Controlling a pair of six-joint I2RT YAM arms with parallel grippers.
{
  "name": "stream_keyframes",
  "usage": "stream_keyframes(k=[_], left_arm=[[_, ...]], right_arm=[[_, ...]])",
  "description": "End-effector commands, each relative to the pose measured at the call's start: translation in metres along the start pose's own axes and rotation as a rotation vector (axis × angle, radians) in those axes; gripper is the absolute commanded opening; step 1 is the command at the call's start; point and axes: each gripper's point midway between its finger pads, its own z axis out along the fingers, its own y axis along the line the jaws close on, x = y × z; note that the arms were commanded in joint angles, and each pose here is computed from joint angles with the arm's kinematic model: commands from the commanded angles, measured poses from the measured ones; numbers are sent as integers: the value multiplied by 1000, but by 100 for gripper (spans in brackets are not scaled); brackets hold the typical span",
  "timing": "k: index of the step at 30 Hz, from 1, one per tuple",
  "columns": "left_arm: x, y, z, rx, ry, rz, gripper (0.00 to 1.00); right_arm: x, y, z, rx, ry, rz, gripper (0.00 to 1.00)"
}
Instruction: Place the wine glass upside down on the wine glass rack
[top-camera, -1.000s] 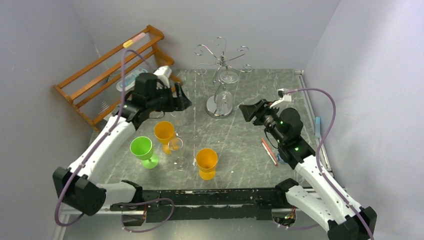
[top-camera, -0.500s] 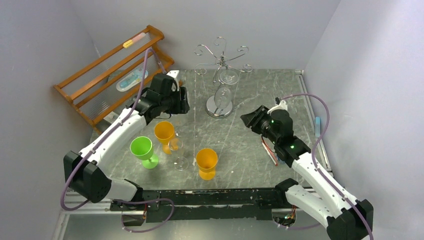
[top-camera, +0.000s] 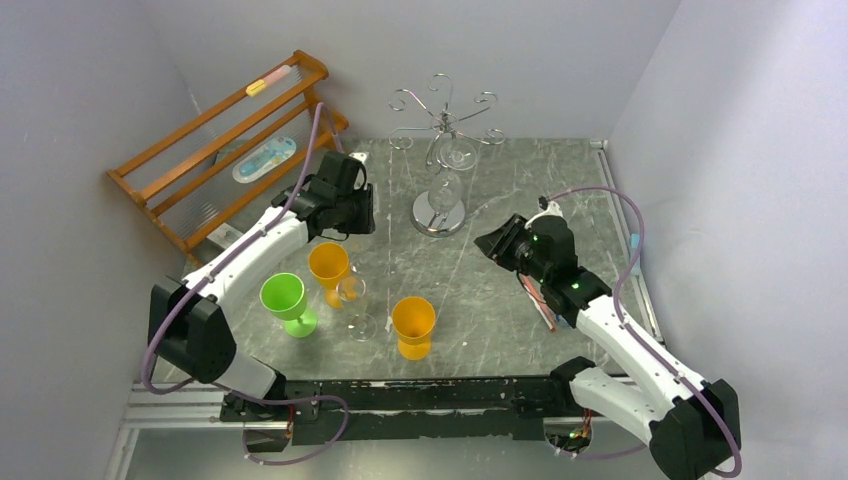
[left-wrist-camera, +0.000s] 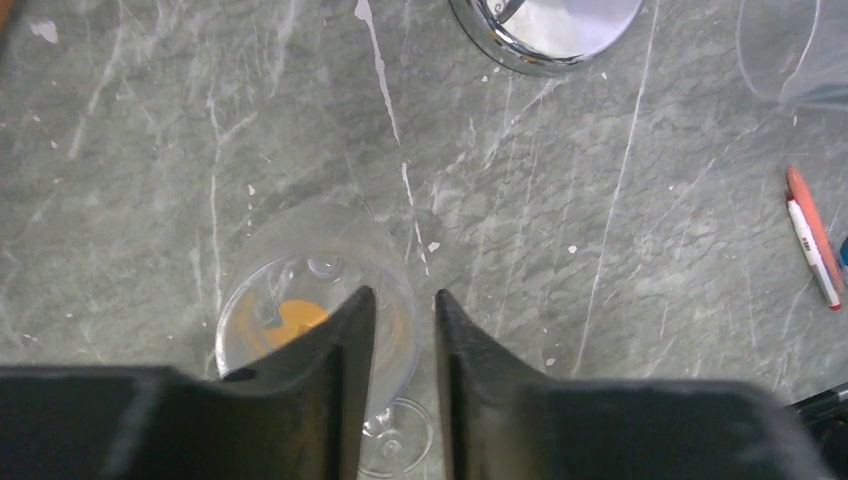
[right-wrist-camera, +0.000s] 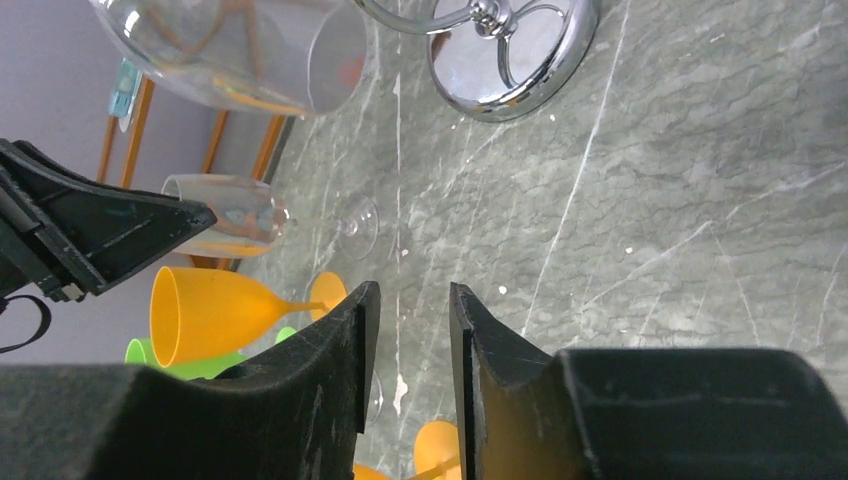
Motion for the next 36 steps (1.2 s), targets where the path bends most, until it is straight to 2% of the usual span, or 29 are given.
stream_keyframes(k=[1,3,7,15,18,24,30,36], left_arm=[[-2,-9,2,22,14,23,27],[-4,-9,2,14,11,31,18],[-4,-6,0,0,15,60,6],[-24,-6,-26,-15,-57,75,5],[-42,-6,-46,-26,-129,66,5],[-84,-11,-113,2,-349,5,5],[-109,-16,-181,84,-582,-85,5],[-121,-20,-230,194,-772,-170,5]], right_arm=[[-9,14,-2,-27,3,10,35],[-10,16,-2,-26,4,17,33],[-14,20,-5,-27,0,25,32],[-28,32,-15,-37,-32,42,32],[-36,38,-22,-42,-56,54,35],[-42,65,-40,-162,-65,100,49],[-54,99,-52,-293,-89,145,53],[-52,141,-55,-404,-87,148,55]])
